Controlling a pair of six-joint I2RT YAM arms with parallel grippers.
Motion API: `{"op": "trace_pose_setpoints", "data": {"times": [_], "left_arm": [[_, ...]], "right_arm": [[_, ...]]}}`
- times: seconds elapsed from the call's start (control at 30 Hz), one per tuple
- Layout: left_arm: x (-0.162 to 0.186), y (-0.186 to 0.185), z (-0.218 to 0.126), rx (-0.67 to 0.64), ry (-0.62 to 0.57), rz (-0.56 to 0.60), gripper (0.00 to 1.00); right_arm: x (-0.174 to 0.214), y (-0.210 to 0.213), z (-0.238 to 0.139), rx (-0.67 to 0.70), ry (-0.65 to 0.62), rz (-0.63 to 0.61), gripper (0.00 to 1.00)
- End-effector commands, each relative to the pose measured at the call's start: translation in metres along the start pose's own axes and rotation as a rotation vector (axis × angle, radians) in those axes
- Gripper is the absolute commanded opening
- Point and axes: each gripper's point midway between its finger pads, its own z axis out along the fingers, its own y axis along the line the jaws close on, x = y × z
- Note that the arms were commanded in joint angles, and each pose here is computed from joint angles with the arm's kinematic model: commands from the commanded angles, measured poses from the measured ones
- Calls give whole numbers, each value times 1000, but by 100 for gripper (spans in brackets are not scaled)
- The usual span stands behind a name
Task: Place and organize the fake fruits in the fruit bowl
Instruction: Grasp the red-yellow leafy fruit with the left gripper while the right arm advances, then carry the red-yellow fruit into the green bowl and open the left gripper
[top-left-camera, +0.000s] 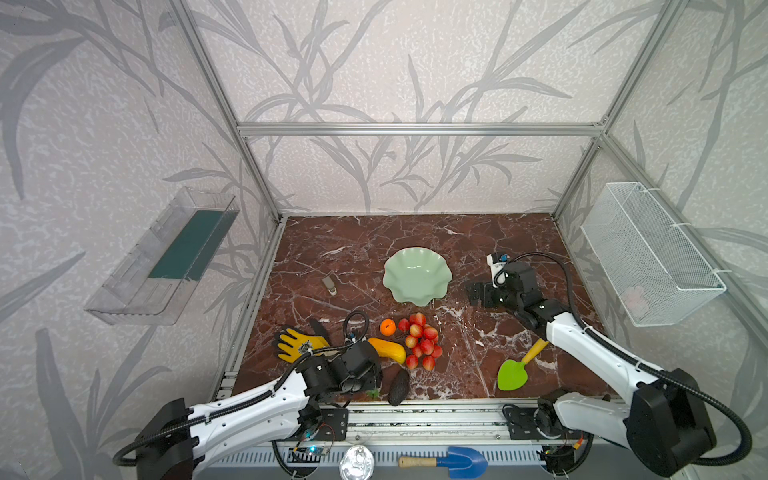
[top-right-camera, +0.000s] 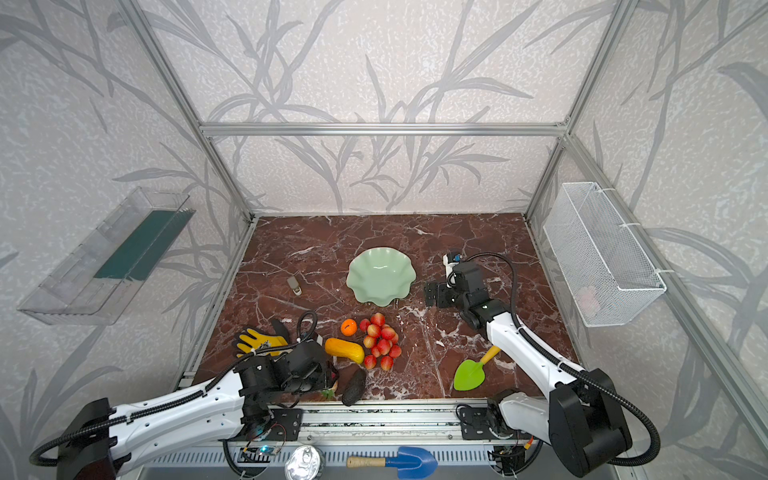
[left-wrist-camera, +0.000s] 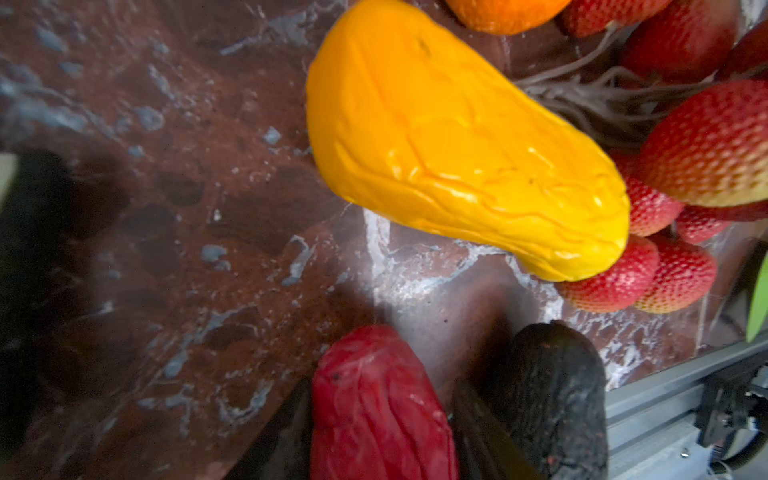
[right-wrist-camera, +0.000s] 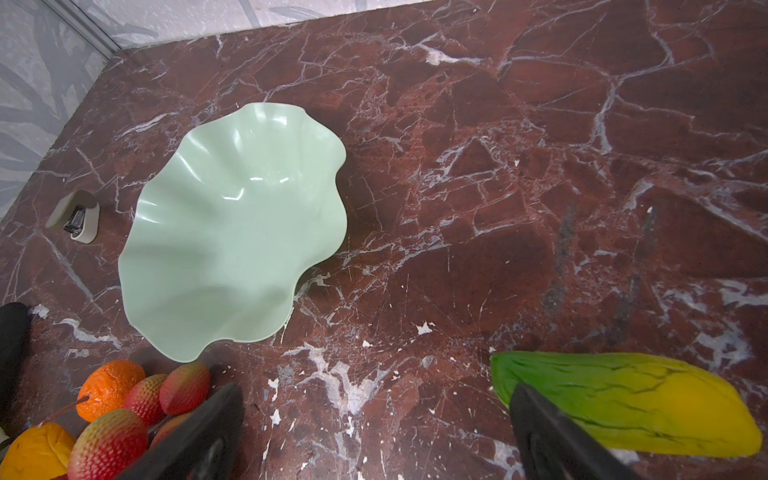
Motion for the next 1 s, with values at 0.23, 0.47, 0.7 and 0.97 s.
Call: {"op": "trace_pose_setpoints", "data": {"times": [0.23,0.47,0.7,0.97], "left_arm": [[-72,-56,-63,140,-241,140,43],[-165,-128,-68,212,-351,288,41],[-246,-176,-2,166,-318,388,40],[-283,-170,97,102,-185,326,40]], "right_arm": [[-1,6,-8,-29,-24,10,100],[-1,6,-14,-17,-21,-5,99],[18,-1,-24,15,8,-15,99],[29,-3,-33,30,23,-20,99]]}}
